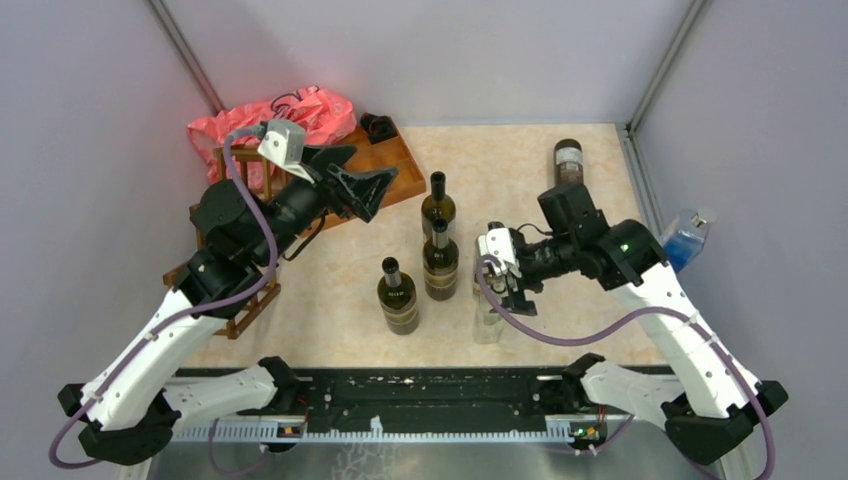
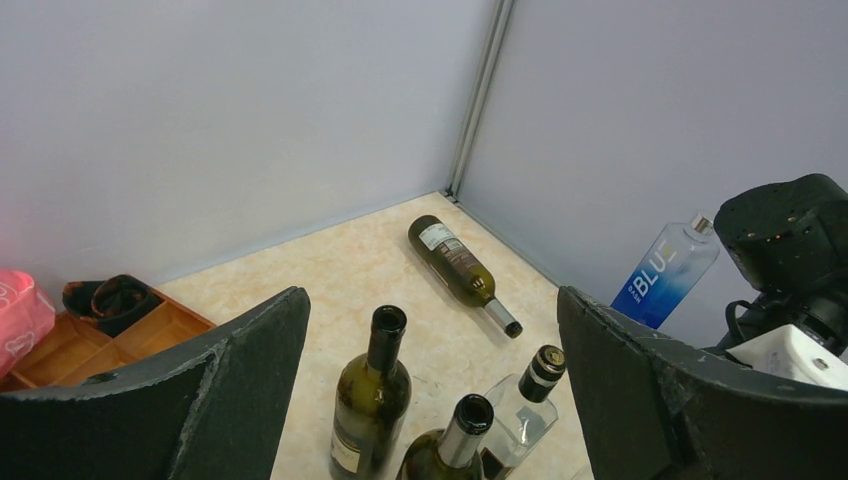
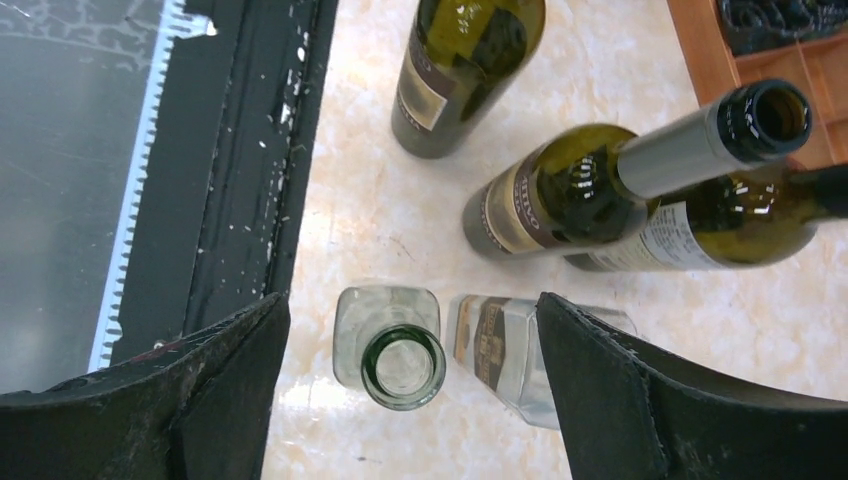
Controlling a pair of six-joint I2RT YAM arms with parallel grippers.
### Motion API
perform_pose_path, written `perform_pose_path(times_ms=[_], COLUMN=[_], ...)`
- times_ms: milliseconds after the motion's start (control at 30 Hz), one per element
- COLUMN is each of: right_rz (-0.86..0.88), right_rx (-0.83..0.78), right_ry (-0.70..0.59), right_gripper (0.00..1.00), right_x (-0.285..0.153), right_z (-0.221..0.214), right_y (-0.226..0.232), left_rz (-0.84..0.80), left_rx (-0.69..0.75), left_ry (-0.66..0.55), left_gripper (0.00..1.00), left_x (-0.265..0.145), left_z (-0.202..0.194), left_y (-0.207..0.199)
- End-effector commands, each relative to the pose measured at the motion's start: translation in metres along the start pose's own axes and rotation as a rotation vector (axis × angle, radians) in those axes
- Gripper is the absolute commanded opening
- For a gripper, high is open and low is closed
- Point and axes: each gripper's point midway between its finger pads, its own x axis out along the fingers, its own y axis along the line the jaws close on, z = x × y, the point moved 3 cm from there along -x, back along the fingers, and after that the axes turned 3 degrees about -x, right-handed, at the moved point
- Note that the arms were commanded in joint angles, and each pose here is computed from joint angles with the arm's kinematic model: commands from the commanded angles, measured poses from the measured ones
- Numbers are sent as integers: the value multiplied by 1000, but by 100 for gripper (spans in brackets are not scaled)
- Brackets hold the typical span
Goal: Put the wine bottle on the wine rack
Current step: Move the wine bottle to the center of the board.
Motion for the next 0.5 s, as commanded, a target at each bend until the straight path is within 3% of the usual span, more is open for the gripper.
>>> perform_pose_path(times_ms=[0, 200, 467], right_rz=[-66, -42, -59], right_rx=[38, 50, 71], right_ry=[59, 142, 146], right_gripper=[91, 87, 78], right_x=[0, 5, 10], right_z=[-9, -35, -37], right_y=[-9, 2, -5], left_rz=[14, 10, 3], left_rx=[-28, -13, -5], left_ry=[-59, -49, -39], left_gripper=[99, 99, 99], left_x=[-11, -8, -5], left_z=[16, 13, 10], left_y=[1, 1, 0])
